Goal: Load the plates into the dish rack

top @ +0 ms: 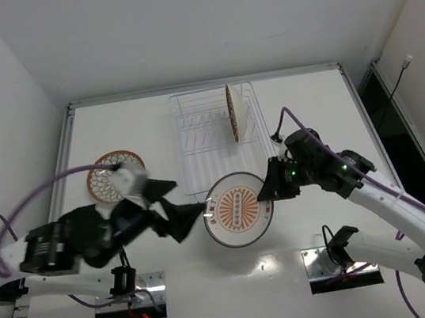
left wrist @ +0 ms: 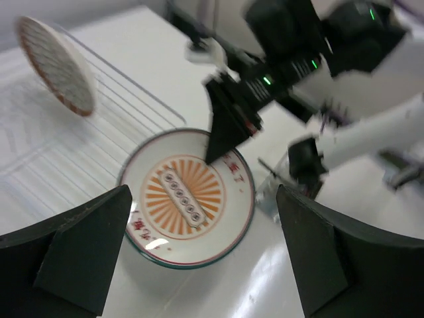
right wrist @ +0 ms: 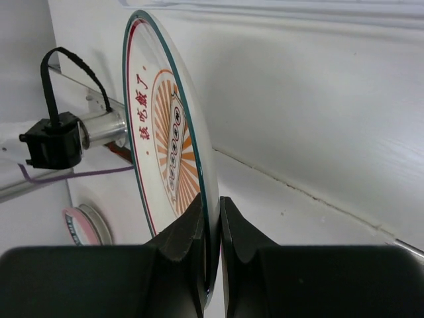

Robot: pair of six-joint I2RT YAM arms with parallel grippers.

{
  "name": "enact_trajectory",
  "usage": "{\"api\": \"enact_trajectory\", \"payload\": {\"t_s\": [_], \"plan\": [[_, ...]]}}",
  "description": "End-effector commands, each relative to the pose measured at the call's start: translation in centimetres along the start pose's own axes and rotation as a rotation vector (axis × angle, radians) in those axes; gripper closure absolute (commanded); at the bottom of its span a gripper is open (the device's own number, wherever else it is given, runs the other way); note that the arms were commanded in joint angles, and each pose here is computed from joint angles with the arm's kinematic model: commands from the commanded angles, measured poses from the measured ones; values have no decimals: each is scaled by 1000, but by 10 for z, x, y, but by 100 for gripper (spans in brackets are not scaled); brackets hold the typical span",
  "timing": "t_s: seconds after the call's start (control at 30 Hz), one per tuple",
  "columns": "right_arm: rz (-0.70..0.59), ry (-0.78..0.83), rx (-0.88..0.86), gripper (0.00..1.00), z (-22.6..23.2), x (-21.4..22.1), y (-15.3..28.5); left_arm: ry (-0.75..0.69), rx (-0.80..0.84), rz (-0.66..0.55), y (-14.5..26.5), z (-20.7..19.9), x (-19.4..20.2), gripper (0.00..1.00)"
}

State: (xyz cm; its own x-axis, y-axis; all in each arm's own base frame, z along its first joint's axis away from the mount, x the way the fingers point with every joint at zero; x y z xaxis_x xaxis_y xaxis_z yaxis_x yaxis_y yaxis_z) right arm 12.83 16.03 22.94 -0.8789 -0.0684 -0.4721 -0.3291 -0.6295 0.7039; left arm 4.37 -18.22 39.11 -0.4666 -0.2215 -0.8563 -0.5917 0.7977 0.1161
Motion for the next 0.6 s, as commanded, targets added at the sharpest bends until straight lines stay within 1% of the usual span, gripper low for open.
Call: {"api": "enact_trajectory", "payload": {"t_s": [0.0, 0.03, 0.07, 0.1, 0.13, 0.17, 0.23, 0.27, 0.3, 0.33, 0.37, 0.4, 0.43, 0.47, 0.57], "plan": [[-148, 130, 2, 100, 25, -34, 45, 80, -177, -234, 33, 35, -40, 10], [-163, 149, 22, 100, 28, -41, 51, 85, -226, -256, 37, 44, -39, 7], [-158, 154, 87, 100, 26, -48, 53, 107, -261, -282, 44, 52, -42, 7], [-221, 181, 99, 100, 37, -65, 70, 92, -302, -291, 45, 58, -41, 6], [-222, 199, 186, 100, 32, -75, 68, 73, -364, -305, 47, 66, -40, 4], [-267, 214, 217, 100, 35, -83, 79, 58, -394, -311, 49, 70, -40, 4], [-335, 242, 281, 100, 43, -111, 89, 52, -471, -347, 52, 78, -40, 0], [-393, 246, 337, 100, 45, -125, 99, 41, -499, -353, 49, 80, -36, 0], [-411, 242, 367, 100, 46, -133, 99, 31, -521, -362, 48, 82, -34, 0], [-423, 258, 433, 100, 42, -147, 91, 32, -532, -368, 49, 84, -34, 0], [-471, 266, 445, 100, 47, -160, 97, 10, -557, -366, 46, 88, -27, 0], [-489, 276, 505, 100, 47, -176, 94, 12, -558, -364, 46, 91, -22, 0], [-468, 281, 548, 100, 41, -180, 84, 12, -560, -362, 46, 91, -21, 0], [-505, 285, 569, 100, 45, -192, 89, -3, -573, -360, 46, 96, -15, 0], [-534, 283, 704, 100, 42, -223, 80, 3, -584, -350, 47, 102, -7, 0]]}}
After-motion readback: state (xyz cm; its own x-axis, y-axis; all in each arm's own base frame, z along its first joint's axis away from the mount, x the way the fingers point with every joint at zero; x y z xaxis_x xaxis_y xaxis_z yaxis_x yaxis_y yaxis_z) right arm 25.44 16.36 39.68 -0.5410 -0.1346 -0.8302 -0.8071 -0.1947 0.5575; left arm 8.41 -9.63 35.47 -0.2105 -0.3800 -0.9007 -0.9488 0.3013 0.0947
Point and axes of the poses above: each gripper's point midway between its finger pads, its own y axis back along the fingers, its own z axis along the line the jaws close on, x = y × z, the point moved 8 cm from there along y, back along the fingers, and after that the axes turned 14 degrees about y, right-handed, at the moved point
